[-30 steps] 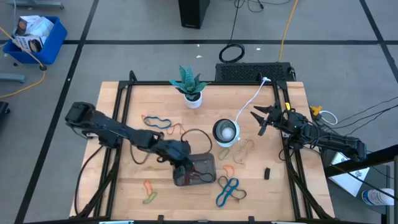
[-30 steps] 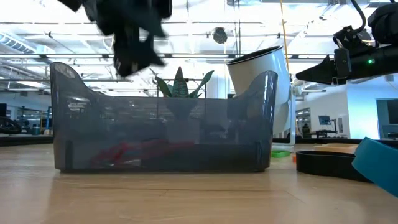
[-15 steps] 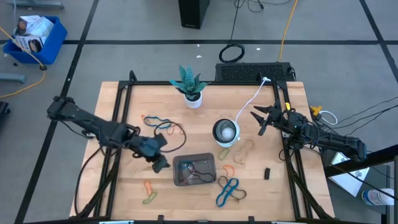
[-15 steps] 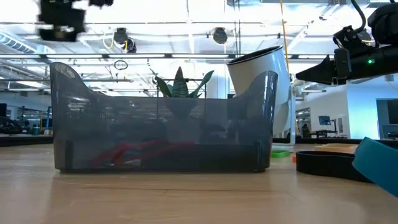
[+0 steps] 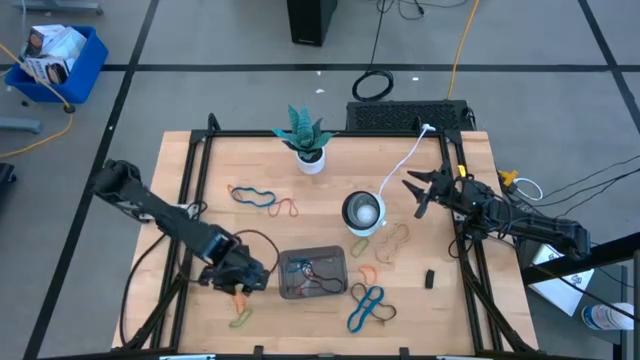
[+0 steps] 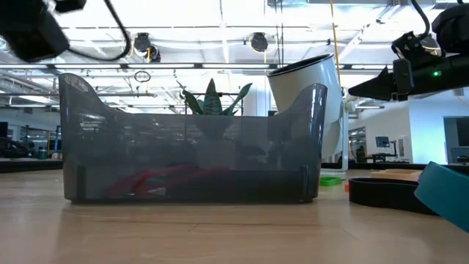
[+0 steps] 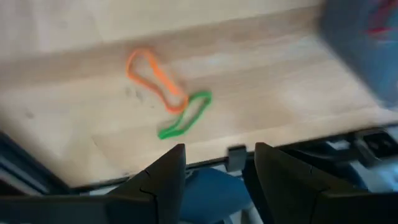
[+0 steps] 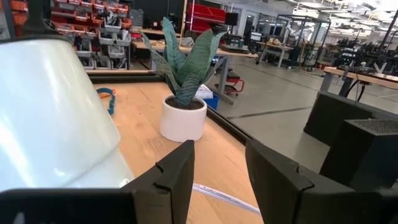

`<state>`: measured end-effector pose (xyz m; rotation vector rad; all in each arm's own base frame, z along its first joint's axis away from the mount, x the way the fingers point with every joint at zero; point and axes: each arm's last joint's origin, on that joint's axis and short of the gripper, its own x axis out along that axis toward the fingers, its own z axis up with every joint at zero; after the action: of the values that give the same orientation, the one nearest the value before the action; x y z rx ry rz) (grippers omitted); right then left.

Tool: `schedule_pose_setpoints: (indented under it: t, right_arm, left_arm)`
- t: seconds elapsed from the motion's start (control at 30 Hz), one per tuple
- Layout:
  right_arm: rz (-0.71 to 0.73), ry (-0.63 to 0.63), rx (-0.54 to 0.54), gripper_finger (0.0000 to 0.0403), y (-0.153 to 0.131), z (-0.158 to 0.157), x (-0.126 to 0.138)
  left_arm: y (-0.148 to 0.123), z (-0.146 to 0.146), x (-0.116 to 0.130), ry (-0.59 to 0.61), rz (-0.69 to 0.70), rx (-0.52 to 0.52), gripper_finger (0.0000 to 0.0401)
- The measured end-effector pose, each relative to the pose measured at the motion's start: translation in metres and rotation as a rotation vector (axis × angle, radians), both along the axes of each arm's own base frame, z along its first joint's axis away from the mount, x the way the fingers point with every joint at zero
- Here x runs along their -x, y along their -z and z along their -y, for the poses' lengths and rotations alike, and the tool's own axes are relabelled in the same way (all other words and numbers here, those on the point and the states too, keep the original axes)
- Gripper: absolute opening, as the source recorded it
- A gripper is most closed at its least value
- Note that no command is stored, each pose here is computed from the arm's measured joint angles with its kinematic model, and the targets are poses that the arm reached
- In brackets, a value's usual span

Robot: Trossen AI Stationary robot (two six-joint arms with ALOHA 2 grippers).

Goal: Pick and place rubber bands into bin
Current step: Put the bottom left orange rubber band into the gray bin

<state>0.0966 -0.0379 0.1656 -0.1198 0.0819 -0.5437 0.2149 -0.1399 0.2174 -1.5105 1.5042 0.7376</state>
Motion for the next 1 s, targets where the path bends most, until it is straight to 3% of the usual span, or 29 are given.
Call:
schedule_pose_setpoints:
  t: [0.43, 1.0]
  right_arm:
    - [-0.065, 0.0, -0.021, 0.0141, 0.006, 0.001, -0.004]
    - [-0.036, 0.003, -0.072, 0.0141, 0.006, 0.002, -0.006]
  left_arm:
    - [0.035, 0.014, -0.011, -0.022, -0.115, -0.055, 0.0198]
    - [0.082, 0.01, 0.007, -0.078, -0.116, -0.005, 0.0198]
